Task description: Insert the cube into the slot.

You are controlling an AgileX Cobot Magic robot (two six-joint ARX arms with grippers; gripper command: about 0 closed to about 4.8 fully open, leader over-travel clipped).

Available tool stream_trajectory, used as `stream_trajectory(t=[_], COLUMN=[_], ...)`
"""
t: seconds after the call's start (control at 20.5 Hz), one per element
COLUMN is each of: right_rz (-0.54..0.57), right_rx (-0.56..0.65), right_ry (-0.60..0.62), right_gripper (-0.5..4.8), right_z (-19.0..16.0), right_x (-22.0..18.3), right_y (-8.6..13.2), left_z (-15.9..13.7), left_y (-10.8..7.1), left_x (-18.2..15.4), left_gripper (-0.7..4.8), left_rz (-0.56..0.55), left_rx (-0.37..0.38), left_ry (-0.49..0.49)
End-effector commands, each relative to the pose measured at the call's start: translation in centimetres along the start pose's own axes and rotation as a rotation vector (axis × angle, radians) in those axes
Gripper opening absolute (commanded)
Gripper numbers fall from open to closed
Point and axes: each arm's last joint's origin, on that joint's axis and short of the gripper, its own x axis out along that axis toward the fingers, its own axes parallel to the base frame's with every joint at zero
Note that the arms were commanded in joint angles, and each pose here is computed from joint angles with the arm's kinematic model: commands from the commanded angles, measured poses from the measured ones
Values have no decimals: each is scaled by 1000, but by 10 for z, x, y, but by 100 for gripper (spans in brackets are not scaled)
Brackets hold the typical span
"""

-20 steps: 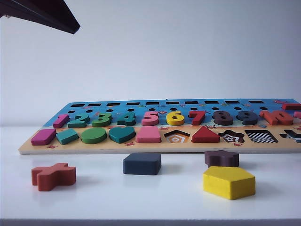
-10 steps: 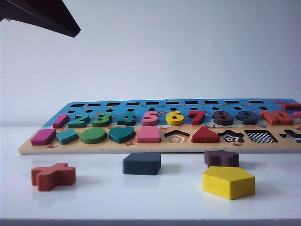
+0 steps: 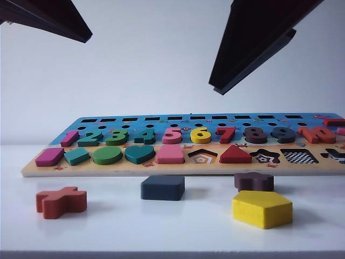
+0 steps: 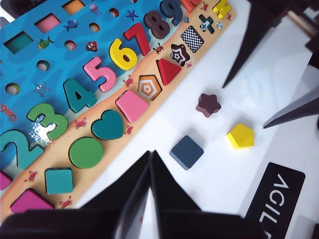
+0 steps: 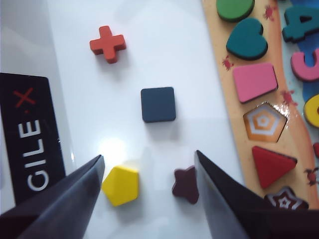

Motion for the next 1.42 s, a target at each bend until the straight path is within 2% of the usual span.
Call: stream_trajectory(t=[0.05,0.39,0.59,0.83,1.42], right_rz=[21,82,77,41,12], right_rx=[-50,-118,-125,-103,-38], right_ry=[-40,-2,11,59,64], right_gripper=[364,368,367,366,366], right_z=[7,15,18,18,20], right_x=[6,29,41,55,65], right_y=[0,10,10,6,3], left_z=[2,2,2,2,-1], left_y=[0,0,0,0,0], left_x=[0,-1,-1,-1,-1], left_gripper=[10,10,10,10,10], left_rz=[-7,-7,-7,-7,-5], left_rx=[3,2,-1,-3,-11], left_ry=[-16,-16,-14,-9,12])
